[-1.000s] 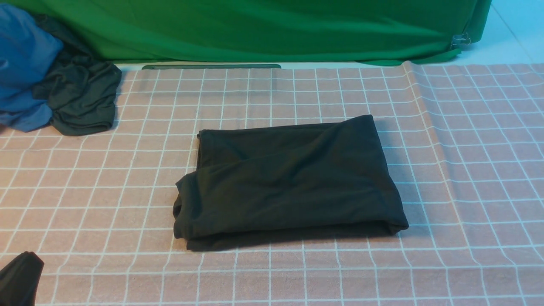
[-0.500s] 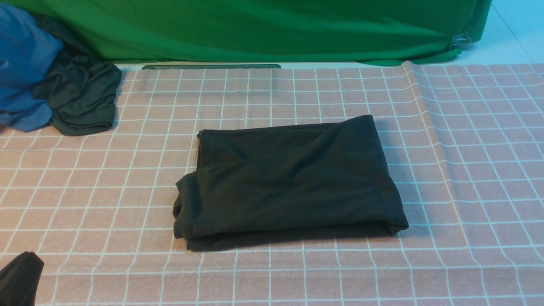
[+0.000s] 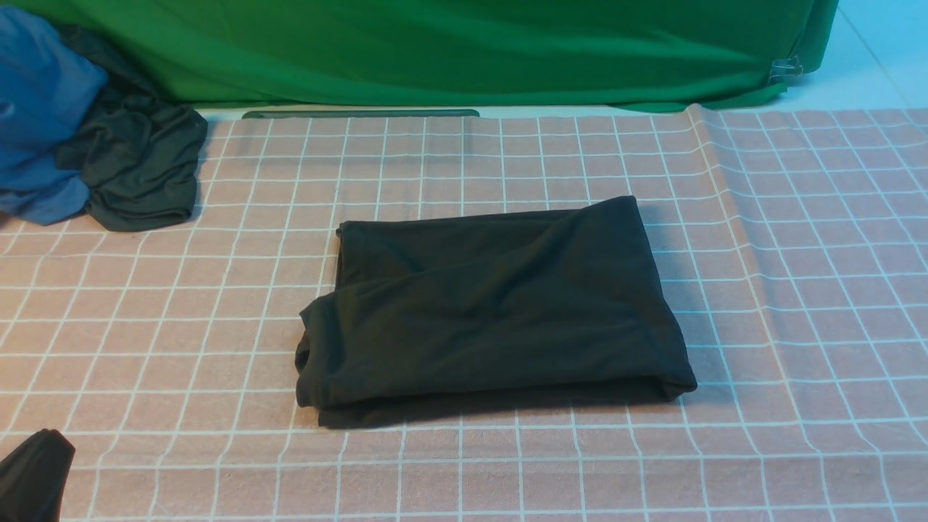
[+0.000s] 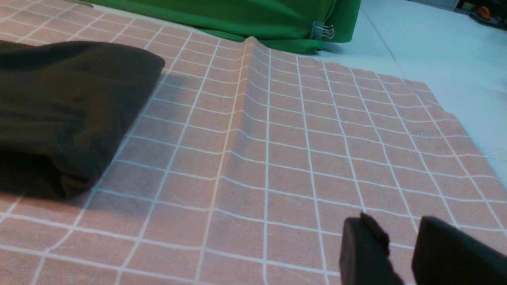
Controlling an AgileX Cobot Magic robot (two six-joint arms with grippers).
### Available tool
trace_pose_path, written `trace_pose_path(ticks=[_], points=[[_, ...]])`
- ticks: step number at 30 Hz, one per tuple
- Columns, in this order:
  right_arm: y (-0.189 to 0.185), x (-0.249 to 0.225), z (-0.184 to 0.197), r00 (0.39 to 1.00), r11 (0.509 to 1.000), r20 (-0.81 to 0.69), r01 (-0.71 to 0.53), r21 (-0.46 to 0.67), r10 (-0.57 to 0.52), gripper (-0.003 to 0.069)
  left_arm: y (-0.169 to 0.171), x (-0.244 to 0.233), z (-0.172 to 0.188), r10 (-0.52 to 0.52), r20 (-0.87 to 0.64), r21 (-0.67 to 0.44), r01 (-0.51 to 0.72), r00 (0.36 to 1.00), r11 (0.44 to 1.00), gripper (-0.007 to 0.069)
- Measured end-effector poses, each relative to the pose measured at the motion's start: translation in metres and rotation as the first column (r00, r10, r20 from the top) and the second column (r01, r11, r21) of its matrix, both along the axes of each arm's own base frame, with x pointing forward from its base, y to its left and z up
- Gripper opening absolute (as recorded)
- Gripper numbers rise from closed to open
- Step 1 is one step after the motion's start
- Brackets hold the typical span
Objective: Fold a long-sleeved shirt over a pink coffee tablecloth.
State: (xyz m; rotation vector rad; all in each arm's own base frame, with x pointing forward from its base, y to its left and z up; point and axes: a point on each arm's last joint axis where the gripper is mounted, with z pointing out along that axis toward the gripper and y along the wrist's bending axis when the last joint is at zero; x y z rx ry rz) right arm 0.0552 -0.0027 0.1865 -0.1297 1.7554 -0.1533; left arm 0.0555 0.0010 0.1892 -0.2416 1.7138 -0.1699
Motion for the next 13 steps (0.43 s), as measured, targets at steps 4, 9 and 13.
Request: trace_pose_path(ticks=[4,9,13], points=[[0.0,0.0,0.0,1.0,1.0,0.0,0.0,0.0,0.0,0.0237,0.0,0.0,0.0,-0.001,0.0,0.003,0.001,1.0,1.0,0.0014],[0.0,0.0,0.0,1.0,1.0,0.0,0.0,0.0,0.0,0.0237,0.0,0.0,0.0,-0.001,0.0,0.004,0.001,1.0,1.0,0.0014],[0.0,0.0,0.0,1.0,1.0,0.0,0.0,0.0,0.0,0.0237,0.0,0.0,0.0,-0.001,0.0,0.009,0.001,1.0,1.0,0.0014]])
